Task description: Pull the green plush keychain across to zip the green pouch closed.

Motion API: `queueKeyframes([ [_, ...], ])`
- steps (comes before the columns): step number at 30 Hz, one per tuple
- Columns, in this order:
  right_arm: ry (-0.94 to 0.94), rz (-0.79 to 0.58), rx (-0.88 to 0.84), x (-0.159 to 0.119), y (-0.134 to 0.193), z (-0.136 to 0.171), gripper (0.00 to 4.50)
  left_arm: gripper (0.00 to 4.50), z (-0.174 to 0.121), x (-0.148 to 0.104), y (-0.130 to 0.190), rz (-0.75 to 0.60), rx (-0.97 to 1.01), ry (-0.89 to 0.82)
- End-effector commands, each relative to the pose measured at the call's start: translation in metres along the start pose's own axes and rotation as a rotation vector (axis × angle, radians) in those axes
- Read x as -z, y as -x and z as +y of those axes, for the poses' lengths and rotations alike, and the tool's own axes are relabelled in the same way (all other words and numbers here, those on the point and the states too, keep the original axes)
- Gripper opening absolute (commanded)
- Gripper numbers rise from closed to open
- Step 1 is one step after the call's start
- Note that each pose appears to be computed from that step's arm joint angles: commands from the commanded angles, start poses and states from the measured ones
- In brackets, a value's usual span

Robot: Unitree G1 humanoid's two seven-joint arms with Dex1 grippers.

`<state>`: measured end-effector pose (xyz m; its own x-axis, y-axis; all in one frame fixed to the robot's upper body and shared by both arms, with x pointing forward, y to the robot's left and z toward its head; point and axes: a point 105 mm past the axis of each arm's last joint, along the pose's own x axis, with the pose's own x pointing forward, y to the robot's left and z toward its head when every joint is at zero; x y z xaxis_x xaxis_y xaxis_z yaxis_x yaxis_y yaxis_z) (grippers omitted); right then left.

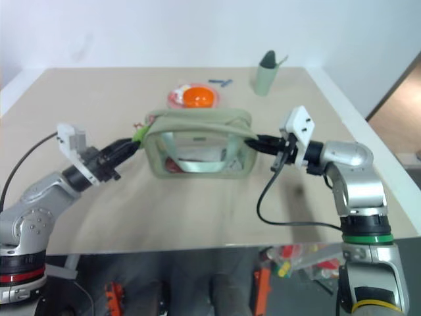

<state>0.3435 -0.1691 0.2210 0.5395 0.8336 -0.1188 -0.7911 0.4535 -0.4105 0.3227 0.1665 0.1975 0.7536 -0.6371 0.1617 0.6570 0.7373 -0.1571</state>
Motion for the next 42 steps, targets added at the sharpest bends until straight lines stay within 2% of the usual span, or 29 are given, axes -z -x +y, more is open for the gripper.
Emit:
queueKeyframes([
  [1, 0.064, -0.014, 0.001, -0.015, 0.003, -0.003, 0.0, 0.1, -0.001, -0.005, -0.003, -0.017, 0.008, -0.034],
  [5, 0.066, -0.01, 0.002, -0.014, 0.004, -0.003, 0.0, 0.1, -0.003, -0.014, -0.006, -0.031, 0.028, -0.06],
  [7, 0.067, -0.009, 0.003, -0.014, 0.005, -0.003, 0.0, 0.1, -0.007, -0.027, -0.007, -0.062, 0.054, -0.074],
  [11, 0.07, -0.002, 0.006, -0.013, 0.006, -0.004, 0.0, 0.1, -0.035, -0.077, -0.019, -0.134, 0.199, -0.16],
  [14, 0.074, 0.005, 0.006, -0.011, 0.007, -0.005, 0.0, 0.1, -0.053, -0.09, -0.032, -0.141, 0.285, -0.196],
  [18, 0.079, 0.016, 0.009, -0.009, 0.009, -0.008, 0.0, 0.1, -0.071, -0.091, -0.052, -0.135, 0.385, -0.218],
  [23, 0.086, 0.024, 0.009, -0.007, 0.011, -0.009, 0.0, 0.1, -0.08, -0.075, -0.072, -0.08, 0.458, -0.26],
  [30, 0.091, 0.03, 0.02, -0.007, 0.014, -0.009, 0.0, 0.1, -0.07, -0.061, -0.089, -0.035, 0.427, -0.314],
  [36, 0.091, 0.033, 0.022, -0.007, 0.016, -0.008, 0.0, 0.1, -0.075, -0.057, -0.092, 0.002, 0.47, -0.302],
  [42, 0.09, 0.028, 0.019, -0.006, 0.015, -0.007, 0.0, 1.98, -0.077, -0.052, -0.09, 0.042, 0.504, -0.301],
])
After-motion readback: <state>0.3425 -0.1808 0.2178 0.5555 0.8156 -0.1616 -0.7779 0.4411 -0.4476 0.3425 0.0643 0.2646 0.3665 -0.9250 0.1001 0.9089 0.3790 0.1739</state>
